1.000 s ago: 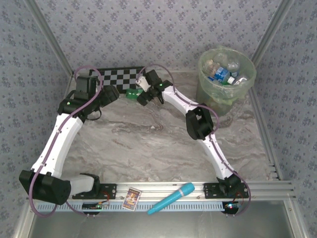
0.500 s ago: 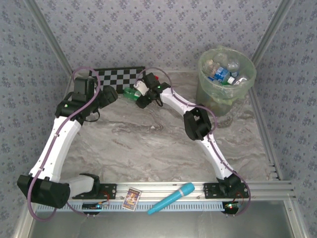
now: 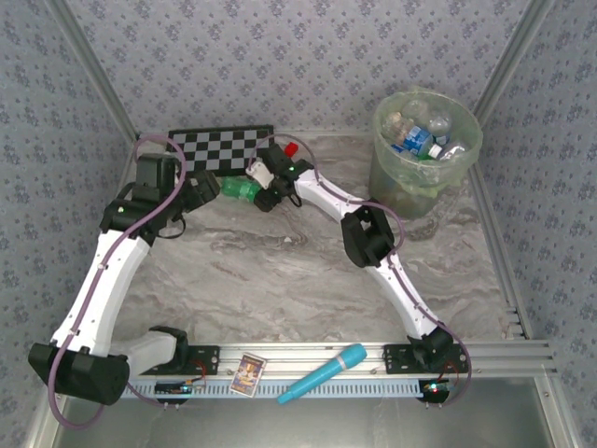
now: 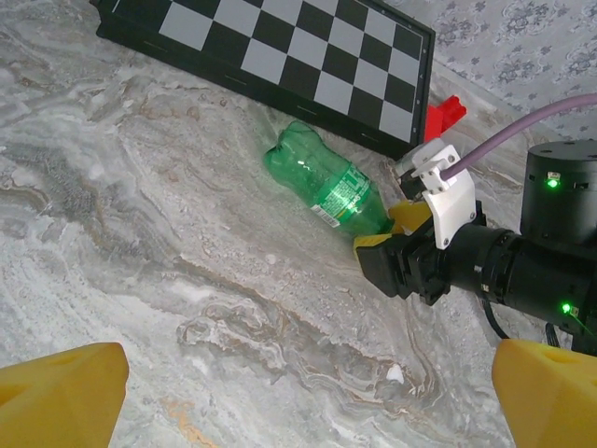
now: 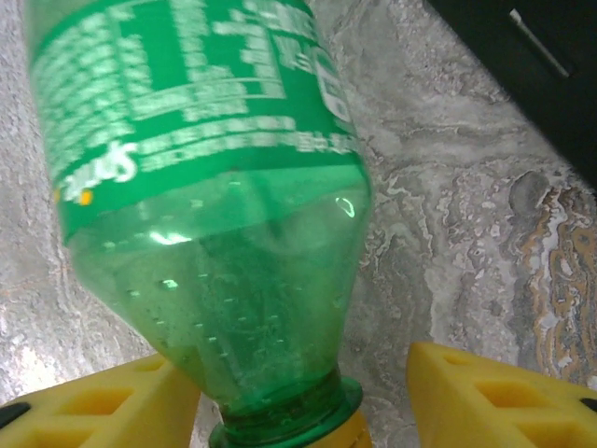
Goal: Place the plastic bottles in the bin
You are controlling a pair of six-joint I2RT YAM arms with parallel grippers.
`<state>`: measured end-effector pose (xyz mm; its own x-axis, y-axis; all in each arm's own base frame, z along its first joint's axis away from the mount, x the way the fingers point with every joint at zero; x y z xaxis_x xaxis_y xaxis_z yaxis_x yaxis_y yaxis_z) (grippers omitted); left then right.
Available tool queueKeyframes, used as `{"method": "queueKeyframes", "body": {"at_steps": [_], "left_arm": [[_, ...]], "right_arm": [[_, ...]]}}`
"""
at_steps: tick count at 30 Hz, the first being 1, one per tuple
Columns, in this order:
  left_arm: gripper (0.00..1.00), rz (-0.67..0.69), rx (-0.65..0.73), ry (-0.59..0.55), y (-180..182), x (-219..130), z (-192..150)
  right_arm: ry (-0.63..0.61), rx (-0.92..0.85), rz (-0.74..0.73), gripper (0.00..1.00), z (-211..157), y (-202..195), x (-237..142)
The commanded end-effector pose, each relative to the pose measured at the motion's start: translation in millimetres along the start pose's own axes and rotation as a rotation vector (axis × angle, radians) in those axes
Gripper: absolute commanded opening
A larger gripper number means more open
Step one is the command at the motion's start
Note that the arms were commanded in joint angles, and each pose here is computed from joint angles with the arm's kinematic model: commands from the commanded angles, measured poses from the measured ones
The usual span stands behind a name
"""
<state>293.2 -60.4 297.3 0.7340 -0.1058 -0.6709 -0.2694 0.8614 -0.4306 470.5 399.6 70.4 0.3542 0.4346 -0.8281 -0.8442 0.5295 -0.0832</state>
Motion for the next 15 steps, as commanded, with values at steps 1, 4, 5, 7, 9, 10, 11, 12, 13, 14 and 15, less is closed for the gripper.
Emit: {"method": "queueKeyframes", "body": {"at_steps": [1,4,5,7,9,10,11,12,13,14,15], "left_arm": [[1.00,-0.001,0.004,-0.028,5,-13,2],[1.00,-0.003,-0.002,-0.027,6,-14,0],[1.00,-0.005,-0.003,-0.027,6,-14,0],[1.00,-0.005,-0.004,-0.029,6,-16,0],[1.00,-0.007,-0.004,-0.031,7,-18,-1],[1.00,-0.007,-0.006,-0.031,8,-19,-2],[1.00,-0.008,-0.006,-0.034,9,-20,-3],[1.00,-0.011,-0.008,-0.036,9,-21,-3],[1.00,-0.013,-0.008,-0.041,9,-22,-3],[1.00,-0.017,-0.008,-0.042,10,-23,-5],[1.00,-0.018,-0.009,-0.044,11,-23,-5]], "right_arm": [[0.056,-0.021,-0.007,0.51,-10,8,3],[0.064,-0.026,-0.005,0.40,-10,12,3],[0.065,-0.027,-0.005,0.36,-9,13,1],[0.057,-0.030,-0.008,0.33,-6,16,-3],[0.050,-0.037,-0.011,0.28,-2,19,-9],[0.045,-0.036,-0.018,0.25,0,19,-13],[0.037,-0.033,-0.021,0.19,3,20,-19],[0.027,-0.025,-0.023,0.17,6,21,-24],[0.013,-0.013,-0.022,0.16,10,22,-31],[-0.004,0.000,-0.017,0.10,14,23,-38],[-0.017,0.014,-0.012,0.09,17,23,-43]]}}
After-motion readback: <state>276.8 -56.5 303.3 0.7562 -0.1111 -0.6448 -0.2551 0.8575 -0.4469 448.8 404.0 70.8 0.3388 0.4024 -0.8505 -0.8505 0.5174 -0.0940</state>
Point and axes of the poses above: each hand's point on the last joint's axis, 136 mm out from that joint toward the fingers, its own x axis out along the fingers, its own y axis along the line the jaws close on, z = x × y, the point moved 3 cm from there along -x, back along the fingers, and after that the axes turned 3 degrees about -x, right-handed, at the moved point
